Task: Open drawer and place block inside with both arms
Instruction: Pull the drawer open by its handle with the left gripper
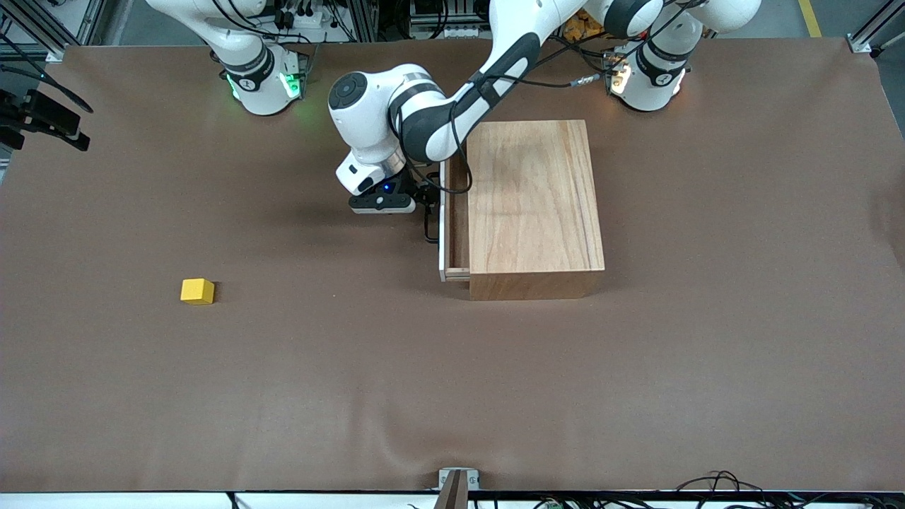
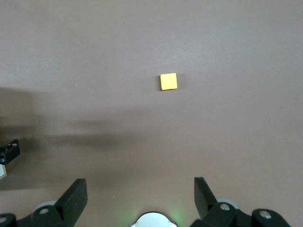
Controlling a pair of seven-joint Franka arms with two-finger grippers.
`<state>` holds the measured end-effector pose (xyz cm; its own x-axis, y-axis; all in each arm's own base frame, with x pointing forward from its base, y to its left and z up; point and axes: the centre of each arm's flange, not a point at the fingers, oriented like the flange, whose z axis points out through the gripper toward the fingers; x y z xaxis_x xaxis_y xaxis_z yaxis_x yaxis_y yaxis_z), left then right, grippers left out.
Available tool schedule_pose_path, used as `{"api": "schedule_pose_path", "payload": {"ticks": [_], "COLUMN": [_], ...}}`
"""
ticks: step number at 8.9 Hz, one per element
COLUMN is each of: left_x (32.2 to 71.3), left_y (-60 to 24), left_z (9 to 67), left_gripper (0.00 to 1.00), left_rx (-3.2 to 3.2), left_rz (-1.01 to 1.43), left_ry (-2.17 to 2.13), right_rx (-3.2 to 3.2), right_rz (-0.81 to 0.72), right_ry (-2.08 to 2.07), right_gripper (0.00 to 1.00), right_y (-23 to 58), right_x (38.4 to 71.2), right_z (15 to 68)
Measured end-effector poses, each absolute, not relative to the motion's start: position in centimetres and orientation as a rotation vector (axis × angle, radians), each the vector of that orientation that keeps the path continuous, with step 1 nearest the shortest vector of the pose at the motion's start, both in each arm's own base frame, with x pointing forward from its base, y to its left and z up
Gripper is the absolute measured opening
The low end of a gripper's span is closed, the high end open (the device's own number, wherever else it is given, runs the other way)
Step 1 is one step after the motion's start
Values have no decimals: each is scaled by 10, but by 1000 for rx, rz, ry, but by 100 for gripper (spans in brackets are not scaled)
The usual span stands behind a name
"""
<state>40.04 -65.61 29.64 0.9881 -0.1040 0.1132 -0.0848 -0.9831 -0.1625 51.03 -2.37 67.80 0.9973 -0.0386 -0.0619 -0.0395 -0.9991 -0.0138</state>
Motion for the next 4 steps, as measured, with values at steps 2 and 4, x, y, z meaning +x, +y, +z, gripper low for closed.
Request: {"api": "schedule_pose_path", "payload": {"ticks": [2,4], "left_x": [399,396], "left_y": [-659,-663], "left_z": [298,299], "left_gripper": [100,100], "left_rx": [-2991,-3004], "left_rz": [-195,-208], "left_ry": [147,145], "right_rx": [-3124,-3124], "right_rz": [96,96], "right_ry": [61,61], "right_gripper": [100,100], "right_y": [-24,-24], "right_x": [510,510], "right_z": [678,678]}}
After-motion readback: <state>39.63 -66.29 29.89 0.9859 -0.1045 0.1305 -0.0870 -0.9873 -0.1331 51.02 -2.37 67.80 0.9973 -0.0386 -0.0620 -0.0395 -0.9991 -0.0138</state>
